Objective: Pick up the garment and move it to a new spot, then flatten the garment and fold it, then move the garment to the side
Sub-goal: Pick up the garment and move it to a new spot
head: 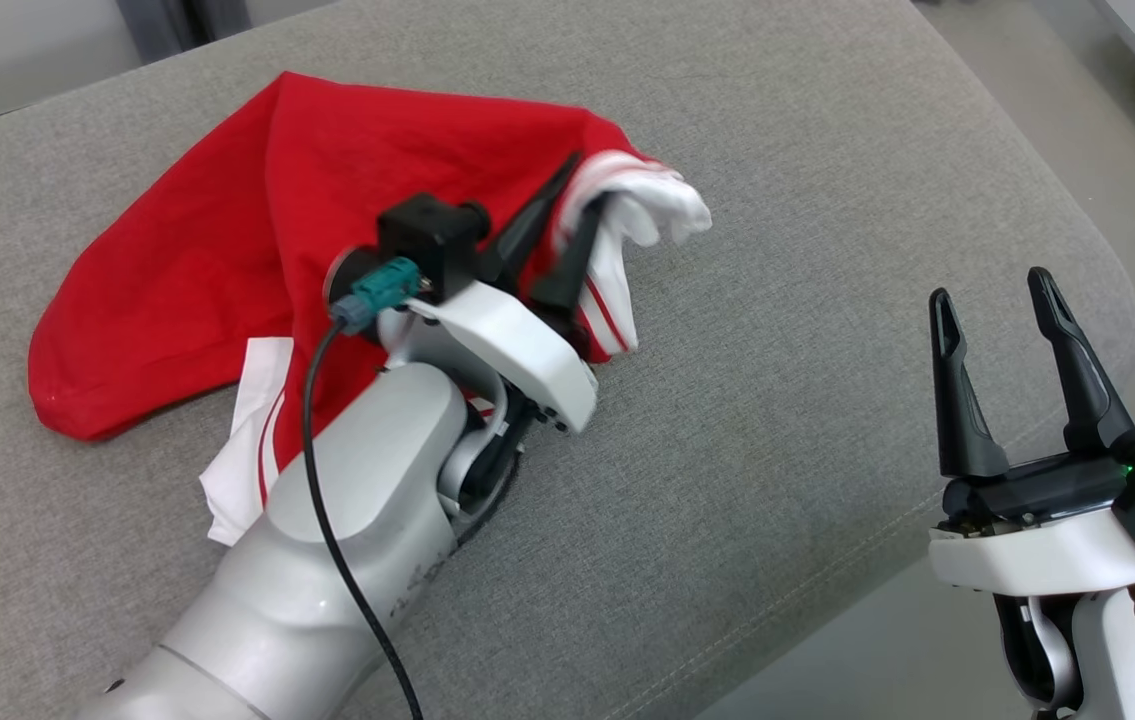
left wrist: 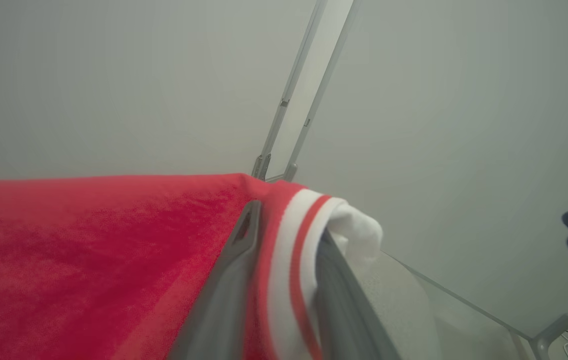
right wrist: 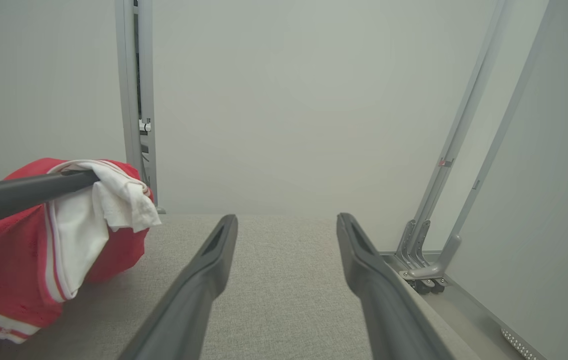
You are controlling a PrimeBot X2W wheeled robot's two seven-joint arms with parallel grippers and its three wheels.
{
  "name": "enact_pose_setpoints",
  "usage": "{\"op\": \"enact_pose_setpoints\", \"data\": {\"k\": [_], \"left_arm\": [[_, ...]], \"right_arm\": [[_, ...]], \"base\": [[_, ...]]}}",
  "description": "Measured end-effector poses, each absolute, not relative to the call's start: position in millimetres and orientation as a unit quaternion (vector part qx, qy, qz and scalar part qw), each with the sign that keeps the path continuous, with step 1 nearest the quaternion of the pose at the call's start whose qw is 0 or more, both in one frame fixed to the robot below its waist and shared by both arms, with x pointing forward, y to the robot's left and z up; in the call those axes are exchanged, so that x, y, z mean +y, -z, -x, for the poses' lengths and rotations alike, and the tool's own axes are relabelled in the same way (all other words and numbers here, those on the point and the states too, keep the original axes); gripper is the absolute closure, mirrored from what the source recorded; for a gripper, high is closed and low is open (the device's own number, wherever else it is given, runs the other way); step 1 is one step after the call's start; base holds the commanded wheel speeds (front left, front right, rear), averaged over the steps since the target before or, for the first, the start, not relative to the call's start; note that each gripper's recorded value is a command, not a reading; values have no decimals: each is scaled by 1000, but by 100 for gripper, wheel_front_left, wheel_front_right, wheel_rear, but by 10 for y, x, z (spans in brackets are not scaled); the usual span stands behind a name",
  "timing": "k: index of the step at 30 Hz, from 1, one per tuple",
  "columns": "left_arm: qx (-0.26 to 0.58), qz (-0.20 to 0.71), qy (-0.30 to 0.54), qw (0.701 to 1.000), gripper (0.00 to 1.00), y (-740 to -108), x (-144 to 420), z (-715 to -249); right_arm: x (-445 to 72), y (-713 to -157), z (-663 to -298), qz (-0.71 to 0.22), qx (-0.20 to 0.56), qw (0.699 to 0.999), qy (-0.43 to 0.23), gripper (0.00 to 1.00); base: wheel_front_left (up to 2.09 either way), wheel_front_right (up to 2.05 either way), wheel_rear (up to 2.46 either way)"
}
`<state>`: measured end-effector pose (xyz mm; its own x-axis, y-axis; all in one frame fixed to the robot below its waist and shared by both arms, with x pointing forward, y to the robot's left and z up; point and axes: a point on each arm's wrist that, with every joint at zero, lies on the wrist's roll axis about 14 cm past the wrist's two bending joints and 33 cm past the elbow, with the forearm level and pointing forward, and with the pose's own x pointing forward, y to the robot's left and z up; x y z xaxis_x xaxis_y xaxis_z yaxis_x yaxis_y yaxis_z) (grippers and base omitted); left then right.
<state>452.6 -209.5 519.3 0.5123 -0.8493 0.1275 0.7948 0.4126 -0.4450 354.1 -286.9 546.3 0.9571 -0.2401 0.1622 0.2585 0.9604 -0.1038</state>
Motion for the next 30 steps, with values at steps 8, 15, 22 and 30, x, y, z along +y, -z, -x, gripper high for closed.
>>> {"op": "enact_pose_setpoints", "data": {"k": [8, 15, 22, 30], "left_arm": [[44, 235, 484, 842, 0, -5342, -1995, -4640], [-36, 229, 426, 875, 0, -5756, -1478, -4935], [-125, 159, 310, 929, 0, -5961, -360, -5051], [-160, 114, 165, 967, 0, -5948, 833, -4628]], "right_arm": [[-2790, -5439, -3651, 52, -77, 989, 111, 0], [-2609, -5492, -3787, 48, -93, 991, 81, 0], [-2284, -5662, -3917, 45, -127, 990, 31, 0], [-1742, -5704, -4000, 23, -140, 989, -46, 0]], "base": [[0, 0, 0], [0, 0, 0], [0, 0, 0], [0, 0, 0]]}}
